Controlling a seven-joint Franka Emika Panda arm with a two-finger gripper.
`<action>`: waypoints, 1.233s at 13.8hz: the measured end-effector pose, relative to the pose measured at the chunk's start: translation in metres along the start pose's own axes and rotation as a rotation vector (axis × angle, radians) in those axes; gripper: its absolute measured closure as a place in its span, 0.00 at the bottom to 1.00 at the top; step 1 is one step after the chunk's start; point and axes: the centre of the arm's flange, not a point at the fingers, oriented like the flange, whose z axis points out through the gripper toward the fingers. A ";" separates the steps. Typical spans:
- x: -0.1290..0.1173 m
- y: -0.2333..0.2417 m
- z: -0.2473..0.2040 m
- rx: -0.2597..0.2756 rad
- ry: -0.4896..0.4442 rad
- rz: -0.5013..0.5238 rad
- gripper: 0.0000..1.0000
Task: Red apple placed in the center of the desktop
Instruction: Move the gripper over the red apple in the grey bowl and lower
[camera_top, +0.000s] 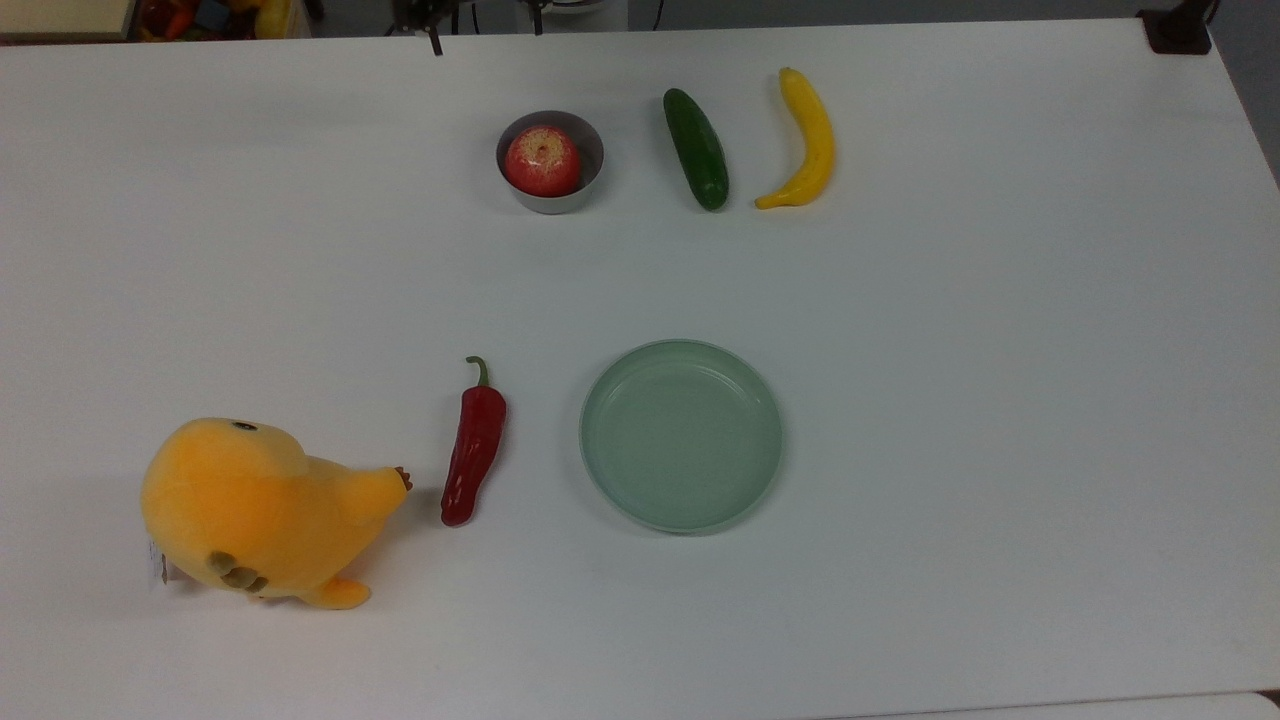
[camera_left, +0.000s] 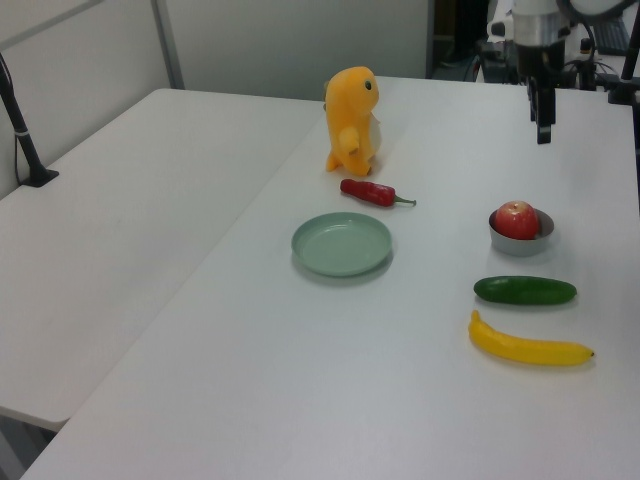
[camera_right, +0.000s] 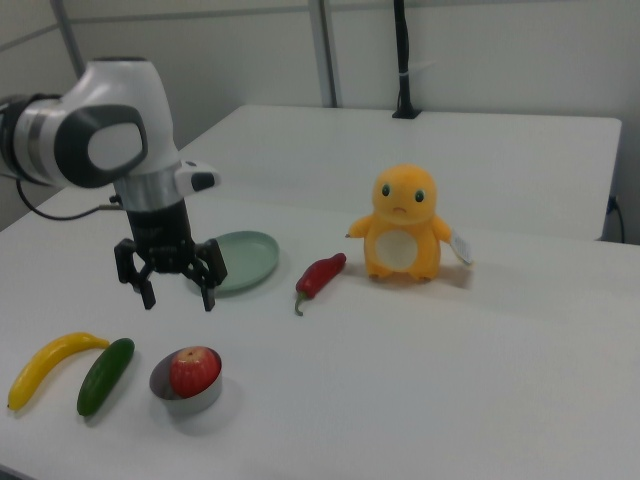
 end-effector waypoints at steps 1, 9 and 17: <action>0.000 0.000 0.011 0.000 0.002 -0.020 0.00; 0.001 -0.013 0.081 -0.018 0.054 -0.054 0.00; 0.029 -0.040 0.117 -0.029 0.063 -0.021 0.00</action>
